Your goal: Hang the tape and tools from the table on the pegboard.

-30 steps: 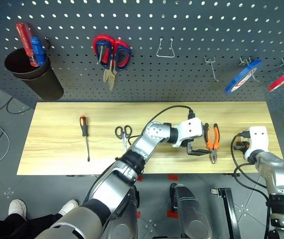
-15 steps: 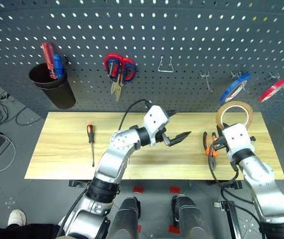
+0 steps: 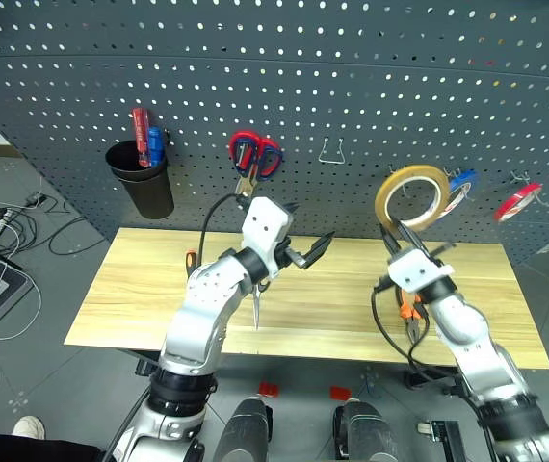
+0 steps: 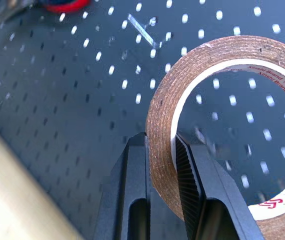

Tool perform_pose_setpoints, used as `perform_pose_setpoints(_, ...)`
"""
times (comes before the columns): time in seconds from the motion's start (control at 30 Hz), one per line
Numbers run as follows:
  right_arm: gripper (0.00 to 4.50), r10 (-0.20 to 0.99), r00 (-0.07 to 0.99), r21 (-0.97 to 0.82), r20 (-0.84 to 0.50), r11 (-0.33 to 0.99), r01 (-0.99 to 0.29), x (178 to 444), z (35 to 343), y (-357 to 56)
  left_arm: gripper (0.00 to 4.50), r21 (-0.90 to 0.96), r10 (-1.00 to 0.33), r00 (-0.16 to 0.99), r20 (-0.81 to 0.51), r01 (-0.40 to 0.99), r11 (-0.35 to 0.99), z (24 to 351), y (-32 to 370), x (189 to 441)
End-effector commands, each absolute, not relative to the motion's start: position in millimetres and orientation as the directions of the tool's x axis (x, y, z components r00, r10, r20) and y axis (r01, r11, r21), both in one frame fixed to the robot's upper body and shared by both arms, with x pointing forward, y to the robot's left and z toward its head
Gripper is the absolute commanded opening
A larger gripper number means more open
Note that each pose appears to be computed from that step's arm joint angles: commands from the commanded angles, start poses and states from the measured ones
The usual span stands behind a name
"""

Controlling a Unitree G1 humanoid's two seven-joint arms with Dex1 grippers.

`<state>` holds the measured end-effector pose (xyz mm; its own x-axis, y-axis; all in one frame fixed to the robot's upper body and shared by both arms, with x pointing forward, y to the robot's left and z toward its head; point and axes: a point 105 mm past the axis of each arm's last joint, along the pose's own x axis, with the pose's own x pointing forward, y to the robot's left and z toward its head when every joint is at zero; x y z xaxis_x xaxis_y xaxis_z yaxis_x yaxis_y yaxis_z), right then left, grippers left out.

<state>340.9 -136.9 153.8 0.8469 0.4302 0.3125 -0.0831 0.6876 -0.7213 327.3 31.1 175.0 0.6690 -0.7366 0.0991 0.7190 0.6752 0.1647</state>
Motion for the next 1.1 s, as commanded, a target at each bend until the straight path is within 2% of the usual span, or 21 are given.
perform_pose_setpoints(0.03,0.43,0.438,0.849,-0.695,0.297,0.709,-0.123,350.7,151.7,-139.8,4.50,0.184,-0.755,0.640,0.143,0.732,0.655,185.7,21.4,327.2)
perform_pose_setpoints(0.3,0.43,0.395,0.891,-0.619,0.224,0.764,-0.183,361.6,139.5,-148.6,4.50,0.202,-0.771,0.619,0.150,0.744,0.637,188.6,17.3,328.7)
perform_pose_setpoints(0.53,2.72,0.387,0.906,-0.600,0.170,0.770,-0.216,350.4,127.5,-150.8,4.50,0.205,-0.778,0.612,0.145,0.750,0.629,188.0,16.2,328.9)
perform_pose_setpoints(0.7,4.33,0.357,0.928,-0.570,0.112,0.788,-0.234,335.1,122.0,-161.1,4.50,0.208,-0.798,0.592,0.109,0.772,0.601,175.8,15.7,323.8)
perform_pose_setpoints(0.73,4.47,0.348,0.932,-0.563,0.100,0.792,-0.235,332.9,121.3,-162.7,4.50,0.210,-0.803,0.588,0.102,0.776,0.595,173.3,16.0,322.7)
perform_pose_setpoints(0.87,4.47,0.286,0.956,-0.491,-0.062,0.825,-0.279,323.7,103.7,-174.0,4.50,0.214,-0.836,0.549,0.004,0.816,0.537,141.7,21.5,314.6)
perform_pose_setpoints(0.97,4.47,0.184,0.957,-0.331,-0.224,0.909,-0.252,322.1,86.8,-185.8,4.50,0.220,-0.870,0.483,-0.103,0.864,0.453,112.4,27.9,302.0)
perform_pose_setpoints(1.1,4.47,0.085,0.907,-0.067,-0.413,0.990,-0.124,321.9,65.5,-192.9,4.50,0.214,-0.904,0.359,-0.231,0.925,0.313,87.0,35.3,287.1)
